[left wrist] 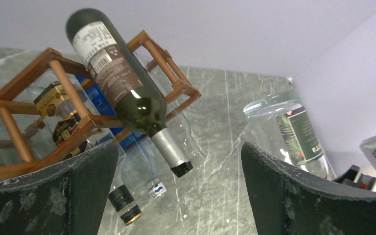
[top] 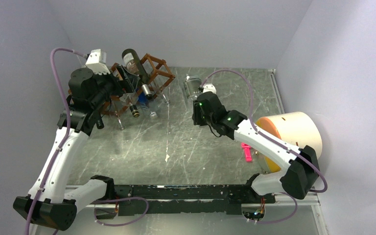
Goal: Put the wine bottle on the wine rack
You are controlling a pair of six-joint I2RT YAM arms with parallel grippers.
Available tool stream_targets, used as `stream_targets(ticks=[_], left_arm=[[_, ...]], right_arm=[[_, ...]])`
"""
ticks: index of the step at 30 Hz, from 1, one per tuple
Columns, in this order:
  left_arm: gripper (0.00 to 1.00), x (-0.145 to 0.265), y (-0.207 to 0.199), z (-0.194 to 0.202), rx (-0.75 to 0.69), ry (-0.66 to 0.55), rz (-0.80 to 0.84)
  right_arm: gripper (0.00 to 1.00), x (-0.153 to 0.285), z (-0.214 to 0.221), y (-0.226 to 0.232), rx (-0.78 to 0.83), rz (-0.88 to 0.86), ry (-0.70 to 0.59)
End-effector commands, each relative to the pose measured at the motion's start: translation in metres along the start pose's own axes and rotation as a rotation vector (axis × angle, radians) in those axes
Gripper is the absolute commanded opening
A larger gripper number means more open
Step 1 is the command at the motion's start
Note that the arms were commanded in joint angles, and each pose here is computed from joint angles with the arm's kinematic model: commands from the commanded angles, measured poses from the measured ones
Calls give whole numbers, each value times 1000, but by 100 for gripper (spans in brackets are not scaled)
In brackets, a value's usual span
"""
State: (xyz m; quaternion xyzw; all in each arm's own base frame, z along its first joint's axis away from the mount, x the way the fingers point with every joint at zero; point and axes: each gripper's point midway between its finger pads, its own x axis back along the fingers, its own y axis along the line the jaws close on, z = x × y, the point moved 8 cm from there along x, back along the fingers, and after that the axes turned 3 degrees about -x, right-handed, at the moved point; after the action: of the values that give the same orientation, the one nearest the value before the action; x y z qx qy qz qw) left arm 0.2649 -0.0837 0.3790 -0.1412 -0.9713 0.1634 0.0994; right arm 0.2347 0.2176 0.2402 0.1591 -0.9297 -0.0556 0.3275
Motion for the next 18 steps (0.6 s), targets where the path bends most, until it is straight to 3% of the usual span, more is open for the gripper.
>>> stream_targets(ticks=[1, 7, 18], left_arm=[[99, 29, -4, -42, 30, -197, -68], [99, 70, -11, -79, 5, -383, -97], [99, 124, -29, -117, -10, -497, -78]], right_arm=[[0, 45, -94, 49, -78, -216, -370], [0, 52, -131, 104, -79, -350, -440], [0, 22, -160, 233, -41, -558, -473]])
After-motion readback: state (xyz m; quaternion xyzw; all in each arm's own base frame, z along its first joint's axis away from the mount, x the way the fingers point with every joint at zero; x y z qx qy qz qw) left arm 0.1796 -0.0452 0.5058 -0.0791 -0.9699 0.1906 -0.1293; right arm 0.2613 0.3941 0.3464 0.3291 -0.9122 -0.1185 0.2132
